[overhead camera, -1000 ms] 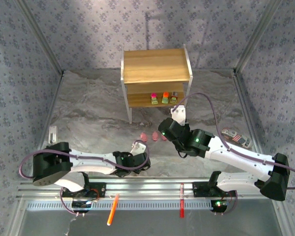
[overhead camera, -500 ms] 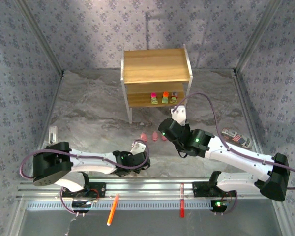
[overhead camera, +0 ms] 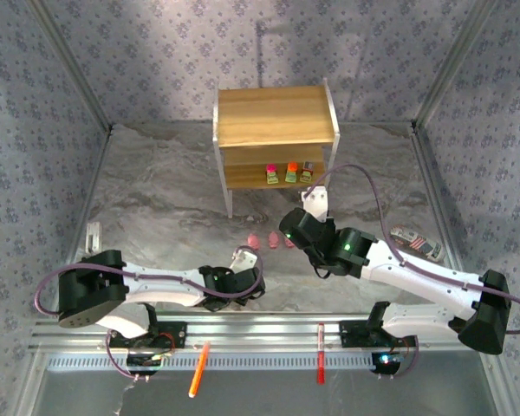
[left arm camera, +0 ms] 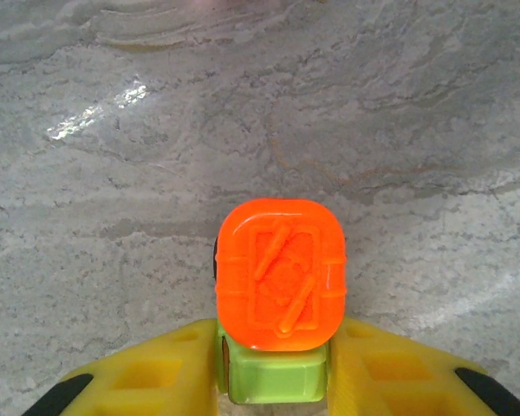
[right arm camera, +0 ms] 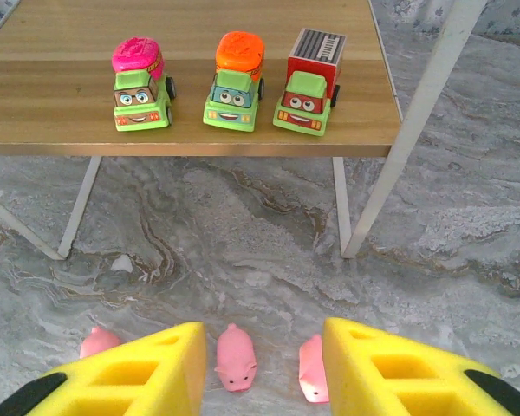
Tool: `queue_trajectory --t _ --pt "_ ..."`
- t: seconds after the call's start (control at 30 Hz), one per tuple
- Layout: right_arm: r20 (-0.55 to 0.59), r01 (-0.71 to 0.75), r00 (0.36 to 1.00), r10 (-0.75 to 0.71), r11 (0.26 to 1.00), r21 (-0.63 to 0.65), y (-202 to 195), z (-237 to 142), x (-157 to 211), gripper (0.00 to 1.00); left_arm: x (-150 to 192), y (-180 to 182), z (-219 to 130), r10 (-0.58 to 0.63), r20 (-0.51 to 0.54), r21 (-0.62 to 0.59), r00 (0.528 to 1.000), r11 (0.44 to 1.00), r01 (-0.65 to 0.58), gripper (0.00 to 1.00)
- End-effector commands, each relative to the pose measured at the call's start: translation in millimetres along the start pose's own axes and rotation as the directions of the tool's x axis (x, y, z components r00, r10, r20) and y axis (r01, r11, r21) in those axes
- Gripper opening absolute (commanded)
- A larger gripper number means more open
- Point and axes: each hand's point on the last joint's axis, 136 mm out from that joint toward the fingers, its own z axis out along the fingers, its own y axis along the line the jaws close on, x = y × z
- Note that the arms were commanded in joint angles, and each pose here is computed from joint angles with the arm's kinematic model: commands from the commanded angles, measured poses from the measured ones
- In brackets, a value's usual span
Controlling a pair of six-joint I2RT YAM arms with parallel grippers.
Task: Place and organize the plastic toys onto the shelf
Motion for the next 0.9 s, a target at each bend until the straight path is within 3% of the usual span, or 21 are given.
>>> queue_trajectory --t 0.0,0.47,0.87 --pt "0.008 0.001 1.000 -0.001 1.000 0.021 -9 -3 -1 0.41 -4 1 -4 -0.001 0.007 -0.001 1.000 1.000 0.001 0.31" --pt "0.021 -0.019 1.000 0.019 0.999 0.037 -32 -14 7 0.40 -49 -4 -37 -0.012 0.117 -0.014 0.993 1.000 0.013 0.29" --pt "0.007 -0.042 0.999 0.041 0.998 0.050 -60 -20 25 0.40 -119 -1 -84 -0.035 0.304 -0.071 0.952 0.996 0.059 0.29"
